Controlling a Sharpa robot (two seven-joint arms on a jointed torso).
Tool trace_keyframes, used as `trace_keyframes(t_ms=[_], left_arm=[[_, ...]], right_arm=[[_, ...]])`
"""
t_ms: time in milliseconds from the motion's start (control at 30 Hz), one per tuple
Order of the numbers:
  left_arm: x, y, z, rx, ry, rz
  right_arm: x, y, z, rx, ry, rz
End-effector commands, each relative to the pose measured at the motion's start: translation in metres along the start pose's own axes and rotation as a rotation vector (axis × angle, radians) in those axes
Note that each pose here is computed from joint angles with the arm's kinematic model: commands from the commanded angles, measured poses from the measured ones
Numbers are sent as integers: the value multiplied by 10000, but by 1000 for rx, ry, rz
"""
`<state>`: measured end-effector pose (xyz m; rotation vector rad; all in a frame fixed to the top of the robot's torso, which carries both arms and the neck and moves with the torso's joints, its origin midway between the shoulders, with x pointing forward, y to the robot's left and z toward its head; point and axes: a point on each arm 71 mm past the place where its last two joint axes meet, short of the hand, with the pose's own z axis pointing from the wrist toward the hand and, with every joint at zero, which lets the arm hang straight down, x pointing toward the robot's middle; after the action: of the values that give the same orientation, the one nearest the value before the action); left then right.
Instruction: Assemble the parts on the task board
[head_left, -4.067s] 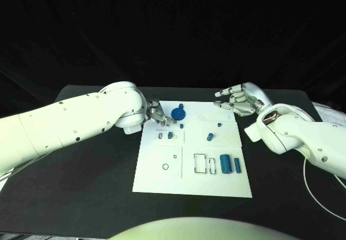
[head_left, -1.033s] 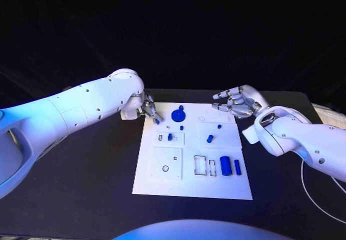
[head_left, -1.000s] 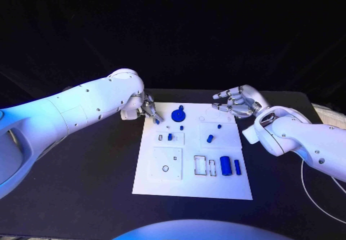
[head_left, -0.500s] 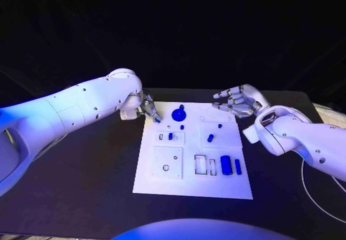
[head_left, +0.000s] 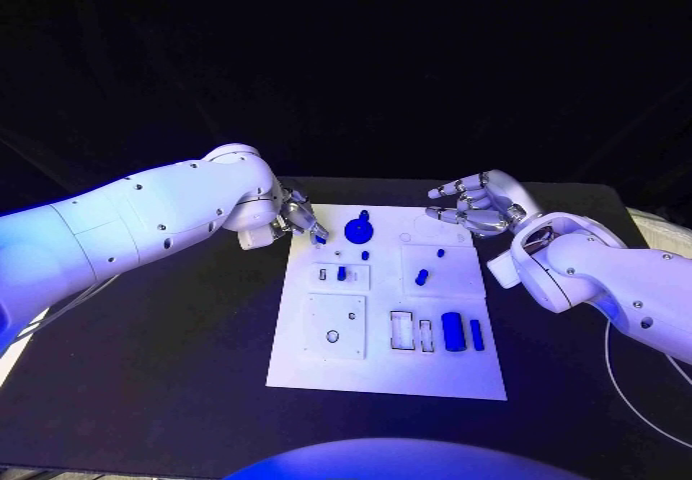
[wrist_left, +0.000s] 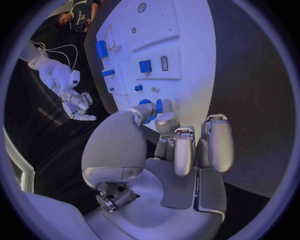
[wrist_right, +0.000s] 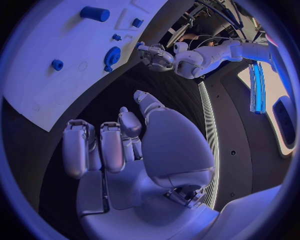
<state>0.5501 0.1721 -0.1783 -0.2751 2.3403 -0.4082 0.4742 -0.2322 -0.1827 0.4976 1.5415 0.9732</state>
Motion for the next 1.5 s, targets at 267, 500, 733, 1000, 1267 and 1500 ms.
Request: trace_keyframes(t_ms=[267,500,733,1000,1267,1500], left_arm=[[184,23,-116,34,-80,-2],[379,92,-123,36,-64,23],[455,119,-129,34,-37,80],[511,128,-125,29,-4,115],[566,136,-111,26,23,130],[590,137,-111,24,41,141]], right_arm=[[10,4,-7,-7,15,0],[10,3,-10,-7,15,-1],[13,-3,-13,-7,16,-1],[15,-8,-17,-6,17,0],[17,-11,-19,-6,17,0],[17,-15,-20,-5,19,0]])
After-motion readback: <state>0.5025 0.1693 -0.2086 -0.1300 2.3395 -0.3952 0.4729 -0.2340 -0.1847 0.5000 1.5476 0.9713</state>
